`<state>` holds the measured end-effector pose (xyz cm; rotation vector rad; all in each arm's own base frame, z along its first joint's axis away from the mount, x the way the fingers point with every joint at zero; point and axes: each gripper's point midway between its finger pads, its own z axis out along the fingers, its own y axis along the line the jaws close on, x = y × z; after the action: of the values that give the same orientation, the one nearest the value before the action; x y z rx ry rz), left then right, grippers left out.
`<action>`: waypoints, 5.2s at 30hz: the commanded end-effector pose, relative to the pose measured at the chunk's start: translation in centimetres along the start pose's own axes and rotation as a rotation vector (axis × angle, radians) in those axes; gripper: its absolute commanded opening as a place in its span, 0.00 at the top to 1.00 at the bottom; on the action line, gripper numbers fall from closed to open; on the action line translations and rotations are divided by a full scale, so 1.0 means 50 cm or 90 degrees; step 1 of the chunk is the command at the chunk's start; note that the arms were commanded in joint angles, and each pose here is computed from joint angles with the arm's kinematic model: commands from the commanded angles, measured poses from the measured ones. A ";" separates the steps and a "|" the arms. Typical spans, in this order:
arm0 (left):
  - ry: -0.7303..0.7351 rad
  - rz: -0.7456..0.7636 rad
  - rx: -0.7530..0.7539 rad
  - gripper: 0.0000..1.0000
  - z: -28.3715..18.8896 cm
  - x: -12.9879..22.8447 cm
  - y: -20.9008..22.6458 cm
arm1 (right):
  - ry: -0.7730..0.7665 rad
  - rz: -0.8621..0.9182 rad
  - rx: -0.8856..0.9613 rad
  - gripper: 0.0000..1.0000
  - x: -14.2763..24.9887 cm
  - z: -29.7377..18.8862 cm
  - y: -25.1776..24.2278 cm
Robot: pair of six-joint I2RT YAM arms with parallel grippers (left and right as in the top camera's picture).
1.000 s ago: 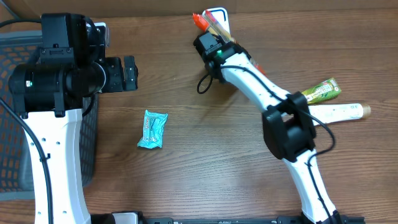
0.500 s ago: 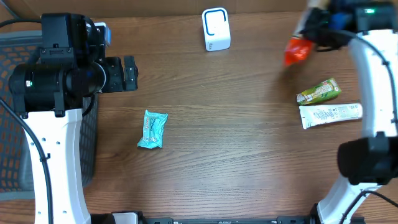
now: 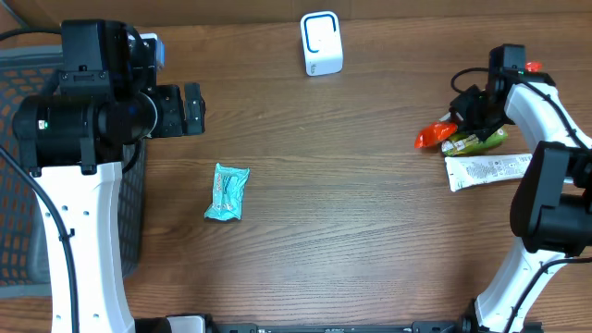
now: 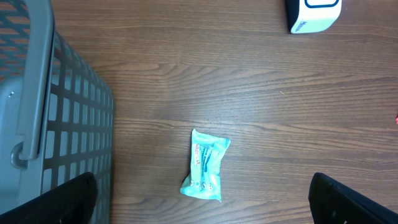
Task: Scan the item barcode
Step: 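Carry the spaghetti right and lay it beside the pouch and tube, then reach the right gripper left toward the light-blue wipes pack, then grasp the light-blue wipes pack with the right gripper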
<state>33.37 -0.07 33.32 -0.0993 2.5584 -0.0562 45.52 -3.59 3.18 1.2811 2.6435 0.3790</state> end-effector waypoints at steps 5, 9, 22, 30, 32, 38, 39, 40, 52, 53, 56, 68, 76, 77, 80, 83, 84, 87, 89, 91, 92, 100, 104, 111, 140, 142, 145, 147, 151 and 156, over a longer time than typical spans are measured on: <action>0.002 0.012 -0.002 0.01 0.005 0.000 -0.001 | -0.031 0.020 -0.012 0.86 -0.031 -0.062 -0.008; 0.002 0.012 -0.003 0.00 0.005 0.000 -0.001 | -0.014 0.022 0.003 0.71 -0.017 -0.062 -0.020; 0.002 0.012 -0.003 0.01 0.005 0.000 -0.001 | -0.090 -0.104 -0.060 0.14 0.001 -0.250 0.019; 0.002 0.012 -0.003 0.00 0.005 0.000 -0.001 | -0.143 -0.159 -0.098 0.13 0.079 -0.433 0.006; 0.002 0.012 -0.002 0.00 0.005 0.000 -0.001 | -0.151 -0.219 -0.101 0.12 0.110 -0.465 0.003; 0.002 0.012 -0.003 0.00 0.005 0.000 -0.001 | -0.104 -0.311 -0.077 0.04 0.183 -0.469 -0.007; 0.002 0.012 -0.003 0.00 0.005 0.000 -0.001 | -0.097 -0.316 -0.074 0.03 0.190 -0.465 -0.007; 0.002 0.012 -0.003 0.00 0.005 0.000 -0.001 | -0.090 -0.322 -0.073 0.03 0.199 -0.461 -0.005; 0.002 0.012 -0.003 0.01 0.005 0.000 -0.001 | 0.071 -0.528 -0.236 0.02 0.423 -0.350 0.212; 0.002 0.012 -0.003 0.00 0.005 0.000 -0.001 | 0.090 -0.547 -0.252 0.02 0.451 -0.335 0.232; 0.002 0.012 -0.003 0.00 0.005 0.000 -0.001 | 0.151 -0.607 -0.301 0.01 0.552 -0.273 0.295; 0.002 0.012 -0.003 0.00 0.005 0.000 -0.001 | 0.190 -0.739 -0.344 0.08 0.831 -0.036 0.396; 0.002 0.012 -0.003 0.00 0.005 0.000 -0.001 | 0.080 -0.822 -0.295 0.16 0.913 0.052 0.392; 0.002 0.012 -0.003 0.01 0.005 0.000 -0.001 | 0.067 -0.826 -0.296 0.16 0.919 0.054 0.395; 0.002 0.012 -0.003 0.00 0.005 0.000 -0.001 | 0.049 -0.817 -0.306 0.17 0.935 0.067 0.405; 0.002 0.012 -0.003 0.00 0.005 0.000 -0.001 | 0.048 -0.783 -0.303 0.21 0.935 0.090 0.407; 0.002 0.012 -0.003 0.00 0.005 0.000 -0.001 | 0.050 -0.779 -0.299 0.22 0.936 0.100 0.404; 0.002 0.012 -0.003 0.01 0.005 0.000 -0.001 | 0.048 -0.767 -0.274 0.24 0.929 0.133 0.390; 0.002 0.012 -0.003 0.00 0.005 0.000 -0.001 | 0.046 -0.767 -0.249 0.27 0.922 0.151 0.376; 0.002 0.012 -0.003 0.00 0.005 0.000 -0.001 | 0.031 -0.765 -0.208 0.30 0.904 0.165 0.357; 0.002 0.012 -0.003 0.00 0.005 0.000 -0.001 | 0.019 -0.764 -0.185 0.30 0.891 0.169 0.348; 0.002 0.012 -0.003 0.00 0.005 0.000 -0.001 | -0.027 -0.740 -0.009 0.34 0.759 0.175 0.283; 0.002 0.012 -0.003 0.00 0.005 0.000 -0.001 | -0.031 -0.725 0.075 0.34 0.674 0.146 0.256; 0.002 0.012 -0.003 0.01 0.005 0.000 -0.001 | -0.021 -0.737 0.111 0.25 0.603 0.063 0.264; 0.002 0.012 -0.003 0.00 0.005 0.000 -0.001 | -0.113 -0.521 0.213 0.37 0.630 0.064 0.223; 0.002 0.012 -0.003 0.01 0.005 0.000 -0.001 | -0.133 -0.537 0.254 0.37 0.610 0.053 0.203; 0.002 0.012 -0.003 0.01 0.005 0.000 -0.001 | -0.130 -0.573 0.299 0.37 0.589 0.042 0.181; 0.002 0.012 -0.003 0.00 0.005 0.000 -0.001 | -0.106 -0.610 0.309 0.37 0.589 0.042 0.174; 0.002 0.012 -0.003 0.00 0.005 0.000 -0.001 | -0.069 -0.636 0.308 0.37 0.603 0.037 0.169; 0.002 0.012 -0.003 0.00 0.005 0.000 -0.001 | 0.006 -0.591 0.276 0.37 0.647 0.033 0.169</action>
<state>33.38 -0.07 33.31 -0.0993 2.5584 -0.0562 32.67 25.50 2.30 -0.0402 2.9859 -0.4628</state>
